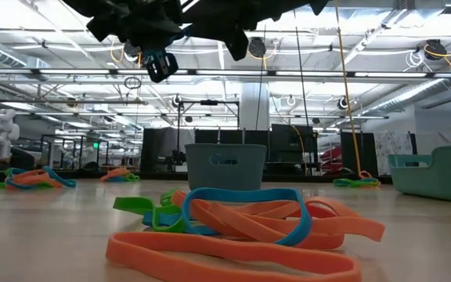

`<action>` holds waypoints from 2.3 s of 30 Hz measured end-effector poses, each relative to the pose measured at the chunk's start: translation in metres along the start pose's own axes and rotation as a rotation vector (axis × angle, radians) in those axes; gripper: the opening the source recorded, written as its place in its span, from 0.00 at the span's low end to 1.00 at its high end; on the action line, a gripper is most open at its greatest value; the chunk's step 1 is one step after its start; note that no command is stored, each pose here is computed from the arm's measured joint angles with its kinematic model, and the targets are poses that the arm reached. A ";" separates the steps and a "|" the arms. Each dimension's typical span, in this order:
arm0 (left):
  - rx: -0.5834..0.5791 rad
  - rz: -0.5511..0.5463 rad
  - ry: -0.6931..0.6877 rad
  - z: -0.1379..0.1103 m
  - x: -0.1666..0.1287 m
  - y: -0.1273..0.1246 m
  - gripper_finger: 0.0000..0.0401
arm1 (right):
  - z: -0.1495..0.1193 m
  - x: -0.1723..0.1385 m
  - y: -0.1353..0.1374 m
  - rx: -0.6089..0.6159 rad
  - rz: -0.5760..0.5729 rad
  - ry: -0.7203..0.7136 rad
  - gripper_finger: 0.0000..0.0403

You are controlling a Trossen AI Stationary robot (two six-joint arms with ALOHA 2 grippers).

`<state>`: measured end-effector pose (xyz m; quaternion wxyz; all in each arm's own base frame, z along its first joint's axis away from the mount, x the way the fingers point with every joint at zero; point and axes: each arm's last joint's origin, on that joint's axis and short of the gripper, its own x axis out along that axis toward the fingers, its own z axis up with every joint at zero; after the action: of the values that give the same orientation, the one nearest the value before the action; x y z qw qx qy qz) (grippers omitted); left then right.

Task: Sort rubber bands into baskets
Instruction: Put the blue rubberband into the blue bin

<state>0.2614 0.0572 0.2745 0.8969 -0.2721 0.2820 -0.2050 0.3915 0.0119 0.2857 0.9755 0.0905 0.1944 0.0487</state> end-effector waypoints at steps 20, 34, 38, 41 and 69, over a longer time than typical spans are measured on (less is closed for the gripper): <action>-0.035 0.019 0.003 -0.001 0.005 -0.004 0.06 | -0.005 0.005 -0.002 0.005 -0.010 0.020 0.07; -0.044 0.026 0.056 -0.007 0.005 -0.005 0.34 | -0.019 0.004 -0.004 0.079 -0.038 0.160 0.00; -0.082 0.076 0.129 -0.017 -0.003 0.003 0.37 | -0.034 0.000 -0.006 0.127 -0.075 0.319 0.00; -0.106 0.139 0.184 -0.024 -0.010 0.011 0.37 | -0.042 0.000 -0.008 0.154 -0.100 0.386 0.00; -0.118 0.478 0.271 -0.036 -0.022 0.025 0.37 | -0.063 0.017 -0.037 0.309 -0.263 0.454 0.23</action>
<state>0.2278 0.0749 0.2432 0.8566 -0.2196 0.4670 -0.0053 0.3845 -0.0121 0.2148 0.8797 0.1988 0.4226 -0.0894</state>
